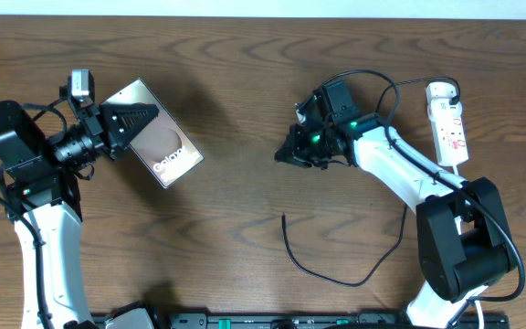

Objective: Plug charger to phone and switch on socket

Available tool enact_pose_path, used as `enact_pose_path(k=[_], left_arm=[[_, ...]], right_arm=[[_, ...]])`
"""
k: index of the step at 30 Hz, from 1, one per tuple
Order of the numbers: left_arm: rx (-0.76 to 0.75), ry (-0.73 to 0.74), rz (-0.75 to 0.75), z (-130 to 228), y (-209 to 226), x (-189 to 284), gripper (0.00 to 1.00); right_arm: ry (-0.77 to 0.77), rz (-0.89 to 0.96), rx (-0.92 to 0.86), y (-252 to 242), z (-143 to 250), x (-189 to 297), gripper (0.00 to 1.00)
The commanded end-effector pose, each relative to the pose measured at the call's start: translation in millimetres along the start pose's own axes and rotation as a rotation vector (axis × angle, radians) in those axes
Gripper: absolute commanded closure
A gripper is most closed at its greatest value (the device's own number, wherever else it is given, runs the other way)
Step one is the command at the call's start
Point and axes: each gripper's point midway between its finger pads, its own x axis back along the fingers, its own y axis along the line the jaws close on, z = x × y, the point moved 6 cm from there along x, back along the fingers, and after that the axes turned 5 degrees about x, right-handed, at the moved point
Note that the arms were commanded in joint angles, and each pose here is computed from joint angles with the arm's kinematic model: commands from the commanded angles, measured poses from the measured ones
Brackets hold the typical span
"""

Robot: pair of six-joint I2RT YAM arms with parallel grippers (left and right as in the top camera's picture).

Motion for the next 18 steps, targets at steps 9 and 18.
enact_pose_path(k=[9,18], left_arm=[[-0.045,0.035,0.019,5,-2,1,0.93],[-0.069,0.035,0.02,5,-2,1,0.93]], right_arm=[[-0.045,0.049,0.077,3,-6,10,0.98],[-0.014,0.15,0.062,-7,5,8,0.98]])
